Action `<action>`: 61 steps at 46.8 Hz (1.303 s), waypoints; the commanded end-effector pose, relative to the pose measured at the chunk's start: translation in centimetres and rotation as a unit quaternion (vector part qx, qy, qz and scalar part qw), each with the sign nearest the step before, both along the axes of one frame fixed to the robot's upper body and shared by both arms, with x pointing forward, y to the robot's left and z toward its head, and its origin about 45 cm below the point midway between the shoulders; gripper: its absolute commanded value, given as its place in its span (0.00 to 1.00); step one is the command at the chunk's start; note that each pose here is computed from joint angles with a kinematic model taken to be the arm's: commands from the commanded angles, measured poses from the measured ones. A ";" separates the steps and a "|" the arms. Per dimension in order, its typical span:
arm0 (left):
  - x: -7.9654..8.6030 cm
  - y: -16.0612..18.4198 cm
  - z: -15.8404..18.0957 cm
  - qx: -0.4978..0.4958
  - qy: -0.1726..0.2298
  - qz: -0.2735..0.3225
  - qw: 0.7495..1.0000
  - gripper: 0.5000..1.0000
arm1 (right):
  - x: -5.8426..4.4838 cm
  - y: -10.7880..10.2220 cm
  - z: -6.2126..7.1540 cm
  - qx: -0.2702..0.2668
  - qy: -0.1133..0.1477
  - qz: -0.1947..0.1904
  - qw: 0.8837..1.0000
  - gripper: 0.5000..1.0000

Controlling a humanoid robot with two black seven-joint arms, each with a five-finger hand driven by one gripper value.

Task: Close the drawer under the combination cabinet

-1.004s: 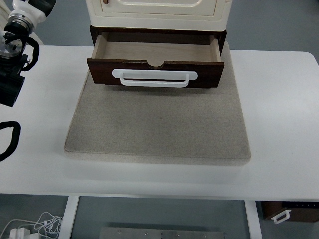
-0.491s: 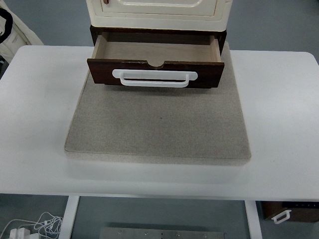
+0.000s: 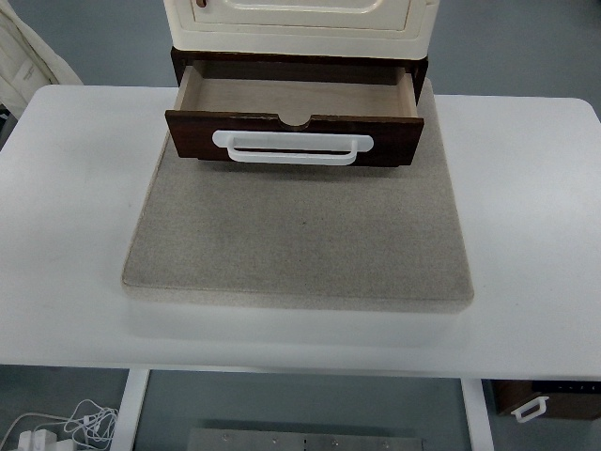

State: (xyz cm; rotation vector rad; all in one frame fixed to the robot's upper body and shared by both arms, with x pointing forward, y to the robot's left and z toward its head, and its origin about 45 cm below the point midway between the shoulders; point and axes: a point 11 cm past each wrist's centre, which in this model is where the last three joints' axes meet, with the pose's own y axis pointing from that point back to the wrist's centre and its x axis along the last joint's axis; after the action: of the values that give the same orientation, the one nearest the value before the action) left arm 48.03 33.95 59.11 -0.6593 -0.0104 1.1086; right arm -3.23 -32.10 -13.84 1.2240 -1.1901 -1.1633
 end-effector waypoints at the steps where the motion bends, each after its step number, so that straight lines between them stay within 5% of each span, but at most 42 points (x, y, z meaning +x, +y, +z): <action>1: -0.7 -1.6 0.8 0.024 -0.014 -0.014 1.000 0.99 | 0.0 0.0 0.0 -0.001 0.000 0.000 1.000 0.90; 26: -7.1 -14.9 1.9 0.224 -0.100 -0.139 0.960 0.99 | 0.0 0.0 0.0 0.000 0.000 0.000 1.000 0.90; 47: -11.1 -24.0 -5.6 0.388 -0.104 -0.244 0.883 0.99 | 0.0 0.0 0.0 0.000 0.000 0.000 1.000 0.90; 61: -12.1 -28.5 -12.6 0.498 -0.076 -0.286 0.815 0.99 | 0.0 0.0 0.0 -0.001 0.000 0.000 1.000 0.90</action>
State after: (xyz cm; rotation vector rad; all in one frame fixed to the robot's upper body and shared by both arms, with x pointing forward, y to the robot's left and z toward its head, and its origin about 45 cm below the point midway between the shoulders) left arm 36.29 6.25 48.02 0.1727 -0.4893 0.3722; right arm -3.25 -32.10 -13.84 1.2236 -1.1900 -1.1635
